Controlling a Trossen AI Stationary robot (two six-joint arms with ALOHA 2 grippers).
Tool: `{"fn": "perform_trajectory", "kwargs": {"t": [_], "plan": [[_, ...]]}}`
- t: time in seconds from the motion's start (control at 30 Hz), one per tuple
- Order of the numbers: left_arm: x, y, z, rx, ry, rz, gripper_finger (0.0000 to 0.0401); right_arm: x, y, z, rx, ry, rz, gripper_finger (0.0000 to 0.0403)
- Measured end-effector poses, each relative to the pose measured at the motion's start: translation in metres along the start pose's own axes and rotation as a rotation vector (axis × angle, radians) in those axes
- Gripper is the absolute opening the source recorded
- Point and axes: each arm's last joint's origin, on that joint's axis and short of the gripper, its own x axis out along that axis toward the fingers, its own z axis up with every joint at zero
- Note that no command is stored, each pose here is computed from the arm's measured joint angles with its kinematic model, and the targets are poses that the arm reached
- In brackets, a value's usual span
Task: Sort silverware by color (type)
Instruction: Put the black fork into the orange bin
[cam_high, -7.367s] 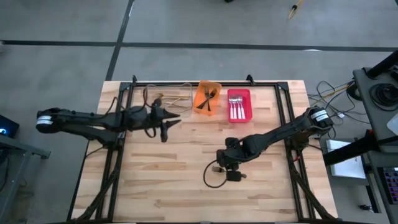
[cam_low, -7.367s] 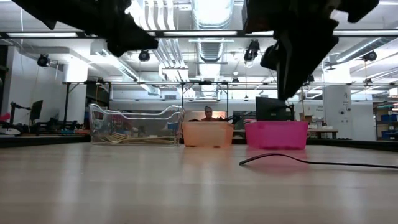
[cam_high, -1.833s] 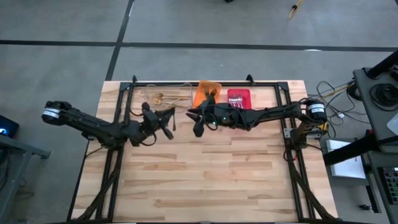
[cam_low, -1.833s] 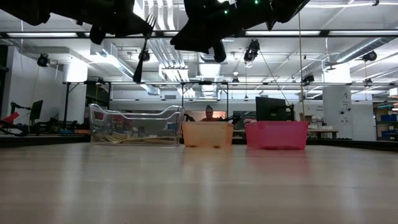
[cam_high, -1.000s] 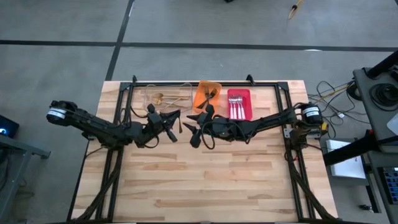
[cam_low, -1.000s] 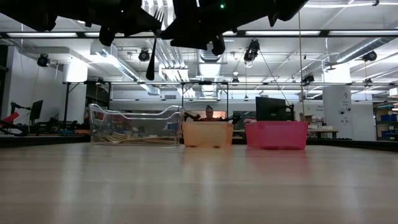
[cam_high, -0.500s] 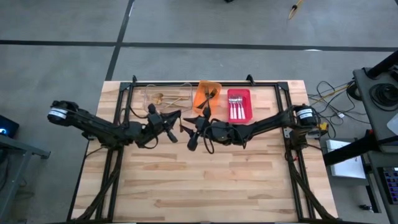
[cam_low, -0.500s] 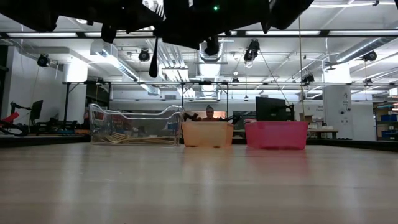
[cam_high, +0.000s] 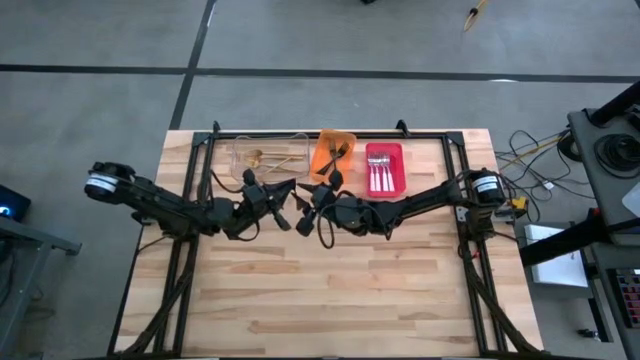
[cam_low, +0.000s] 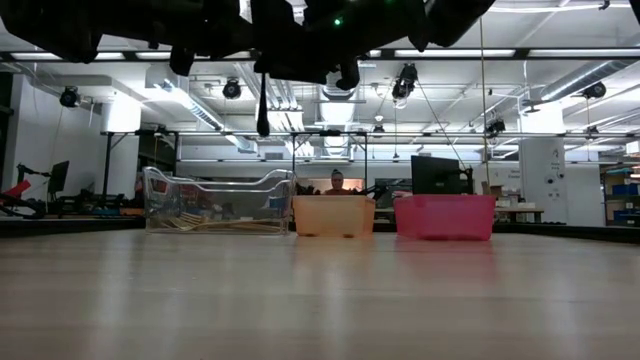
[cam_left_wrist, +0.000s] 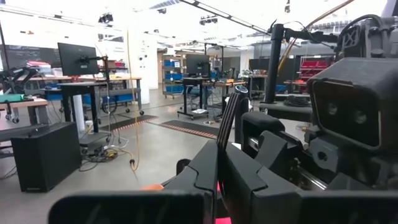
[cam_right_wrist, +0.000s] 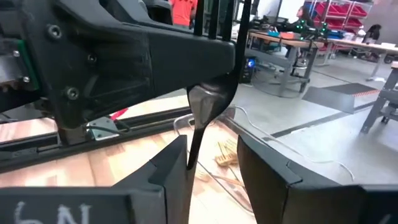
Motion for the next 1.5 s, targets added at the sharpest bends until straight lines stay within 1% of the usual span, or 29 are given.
{"fn": "perform_trajectory", "kwargs": {"t": [0.17,0.47,0.77,0.87,1.03,1.17,1.3,1.4,1.5], "plan": [[0.001,-0.001,0.001,0.003,-0.003,0.0,0.0,0.0,0.0,0.0,-0.001,0.0,0.0,0.0102],[0.001,-0.001,0.001,0.002,-0.004,0.001,0.0,0.0,0.0,0.0,-0.003,0.0,0.017,0.0016],[0.0,0.0,0.004,0.015,-0.012,0.005,0.0003,0.001,0.0,0.002,0.036,-0.002,0.028,0.0011],[0.0,0.001,0.007,0.02,-0.023,0.004,0.0022,0.002,-0.001,0.001,0.038,0.025,0.024,0.0011],[-0.001,0.001,0.007,0.042,-0.021,0.007,0.0075,0.006,-0.003,0.004,0.041,0.065,0.012,0.001],[-0.002,0.005,0.012,0.104,-0.023,0.053,0.0116,0.011,-0.008,0.007,0.035,0.145,-0.008,0.001],[-0.007,0.013,0.026,0.159,-0.038,0.131,0.0146,0.02,-0.022,0.016,0.039,0.276,-0.063,0.001],[-0.011,0.02,0.038,0.182,-0.063,0.153,0.0158,0.03,-0.041,0.026,0.066,0.391,-0.073,0.0009],[-0.016,0.027,0.051,0.226,-0.101,0.149,0.0162,0.042,-0.069,0.039,0.166,0.509,-0.045,0.0009]]}}
